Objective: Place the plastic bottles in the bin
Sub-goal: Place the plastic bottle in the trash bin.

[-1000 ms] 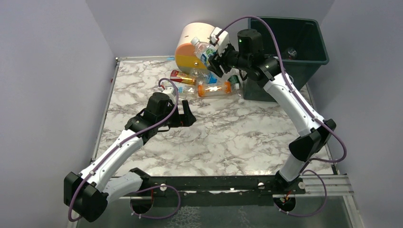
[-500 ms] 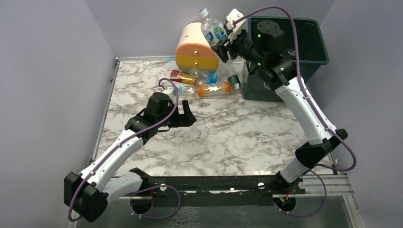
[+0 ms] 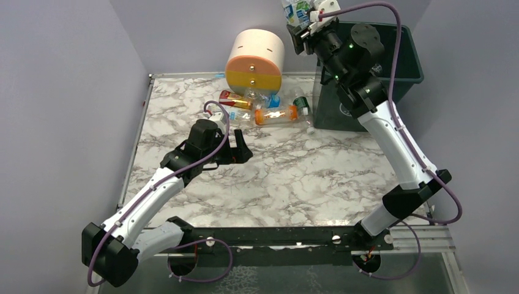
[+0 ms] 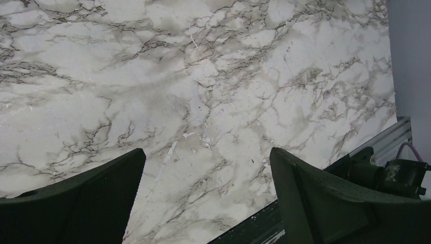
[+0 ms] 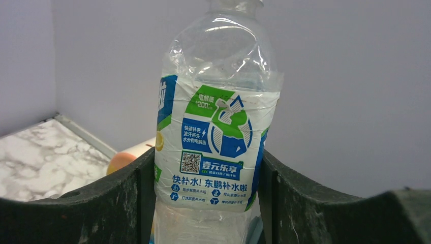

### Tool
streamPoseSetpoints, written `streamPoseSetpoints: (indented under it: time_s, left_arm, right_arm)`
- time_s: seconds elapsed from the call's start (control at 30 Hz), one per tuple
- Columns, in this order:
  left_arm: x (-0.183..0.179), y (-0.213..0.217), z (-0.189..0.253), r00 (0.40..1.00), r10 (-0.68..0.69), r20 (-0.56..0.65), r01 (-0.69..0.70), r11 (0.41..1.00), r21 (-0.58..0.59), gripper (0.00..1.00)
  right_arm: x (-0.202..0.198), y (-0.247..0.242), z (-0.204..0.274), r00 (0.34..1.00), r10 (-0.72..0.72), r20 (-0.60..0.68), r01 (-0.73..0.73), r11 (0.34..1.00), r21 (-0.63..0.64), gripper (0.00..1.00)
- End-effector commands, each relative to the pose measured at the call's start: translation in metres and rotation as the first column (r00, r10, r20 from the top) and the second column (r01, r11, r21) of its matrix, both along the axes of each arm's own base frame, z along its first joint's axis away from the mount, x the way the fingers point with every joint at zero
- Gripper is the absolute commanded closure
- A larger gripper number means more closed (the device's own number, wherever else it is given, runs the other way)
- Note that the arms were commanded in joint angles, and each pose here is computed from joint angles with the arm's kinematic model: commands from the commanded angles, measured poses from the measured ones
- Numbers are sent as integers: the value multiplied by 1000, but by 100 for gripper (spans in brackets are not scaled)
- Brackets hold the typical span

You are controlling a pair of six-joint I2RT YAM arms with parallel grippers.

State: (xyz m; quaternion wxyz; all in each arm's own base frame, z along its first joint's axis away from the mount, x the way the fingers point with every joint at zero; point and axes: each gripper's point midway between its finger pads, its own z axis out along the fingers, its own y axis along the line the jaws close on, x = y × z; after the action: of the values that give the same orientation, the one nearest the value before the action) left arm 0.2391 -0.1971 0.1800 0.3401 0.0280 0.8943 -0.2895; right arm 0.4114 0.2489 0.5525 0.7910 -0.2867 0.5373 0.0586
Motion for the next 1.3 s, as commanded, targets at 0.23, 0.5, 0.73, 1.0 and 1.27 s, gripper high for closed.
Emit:
streamPoseSetpoints:
  time_s: [0.23, 0.5, 0.73, 1.0, 1.27]
  left_arm:
    - [-3, 0, 16, 1000, -1, 29, 2, 1000, -31, 1]
    - [-5, 3, 12, 1000, 0, 23, 0, 1000, -23, 1]
    - [-5, 2, 13, 1000, -1, 25, 1, 1000, -26, 1]
    - [-7, 4, 11, 1000, 2, 22, -1, 1000, -22, 1]
    - [-7, 5, 11, 1000, 5, 23, -5, 1000, -19, 1]
  right_arm:
    - [49, -75, 12, 958, -285, 18, 281, 952, 119, 49]
    - [77, -141, -9, 929, -358, -99, 371, 910, 186, 49]
    - [97, -158, -36, 907, -377, -190, 409, 896, 173, 49]
    - [123, -162, -81, 885, -344, -315, 403, 903, 147, 48]
    - [136, -150, -106, 880, -303, -365, 369, 921, 125, 45]
